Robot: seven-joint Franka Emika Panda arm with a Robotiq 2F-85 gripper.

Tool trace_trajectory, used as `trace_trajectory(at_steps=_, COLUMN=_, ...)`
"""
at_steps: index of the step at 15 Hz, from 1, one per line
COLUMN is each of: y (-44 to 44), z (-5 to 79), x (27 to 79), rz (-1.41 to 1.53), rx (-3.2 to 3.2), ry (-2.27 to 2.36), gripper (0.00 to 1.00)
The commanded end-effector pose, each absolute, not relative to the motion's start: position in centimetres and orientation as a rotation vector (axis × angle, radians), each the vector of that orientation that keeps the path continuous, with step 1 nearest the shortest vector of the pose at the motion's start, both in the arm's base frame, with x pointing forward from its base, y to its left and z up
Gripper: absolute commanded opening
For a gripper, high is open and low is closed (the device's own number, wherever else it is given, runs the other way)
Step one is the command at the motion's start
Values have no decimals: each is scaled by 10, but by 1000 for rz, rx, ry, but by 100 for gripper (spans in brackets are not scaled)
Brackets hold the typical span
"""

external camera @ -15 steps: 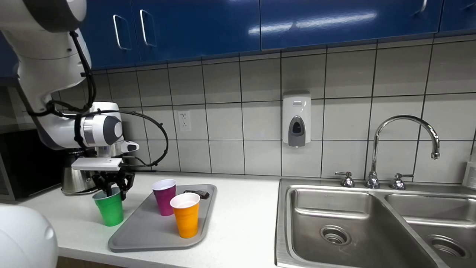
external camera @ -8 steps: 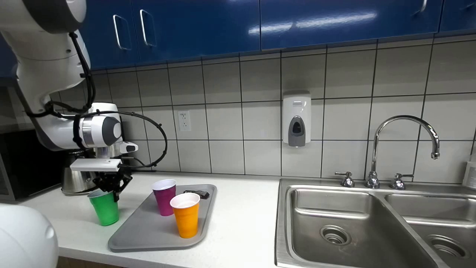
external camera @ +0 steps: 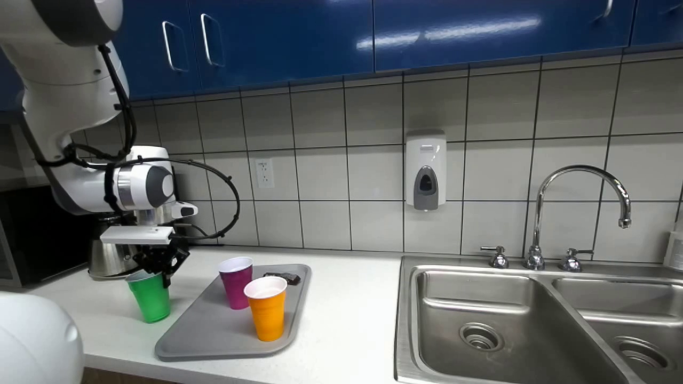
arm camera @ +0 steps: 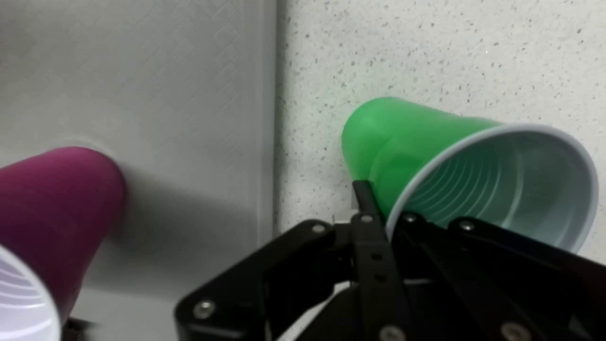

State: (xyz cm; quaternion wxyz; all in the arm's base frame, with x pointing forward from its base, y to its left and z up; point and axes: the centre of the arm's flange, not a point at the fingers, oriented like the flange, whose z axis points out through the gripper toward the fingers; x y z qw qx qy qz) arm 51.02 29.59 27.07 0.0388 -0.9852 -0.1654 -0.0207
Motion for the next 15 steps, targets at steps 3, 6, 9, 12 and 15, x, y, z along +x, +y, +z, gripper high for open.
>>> trace_trajectory(at_steps=3, y=285, z=314, x=498, rz=-140, rx=-2988, ry=-528, gripper=1)
trace_trajectory(at_steps=6, y=273, z=327, x=501, rz=-157, rx=-2971, ry=-536, gripper=1)
trace_trajectory(at_steps=9, y=256, z=337, x=500, rz=-172, rx=-2954, ry=-541, gripper=1)
trace_trajectory(at_steps=12, y=239, z=343, x=500, rz=-174, rx=-2943, ry=-540, gripper=1)
trace_trajectory(at_steps=15, y=223, z=344, x=496, rz=-173, rx=-2951, ry=-546, gripper=1)
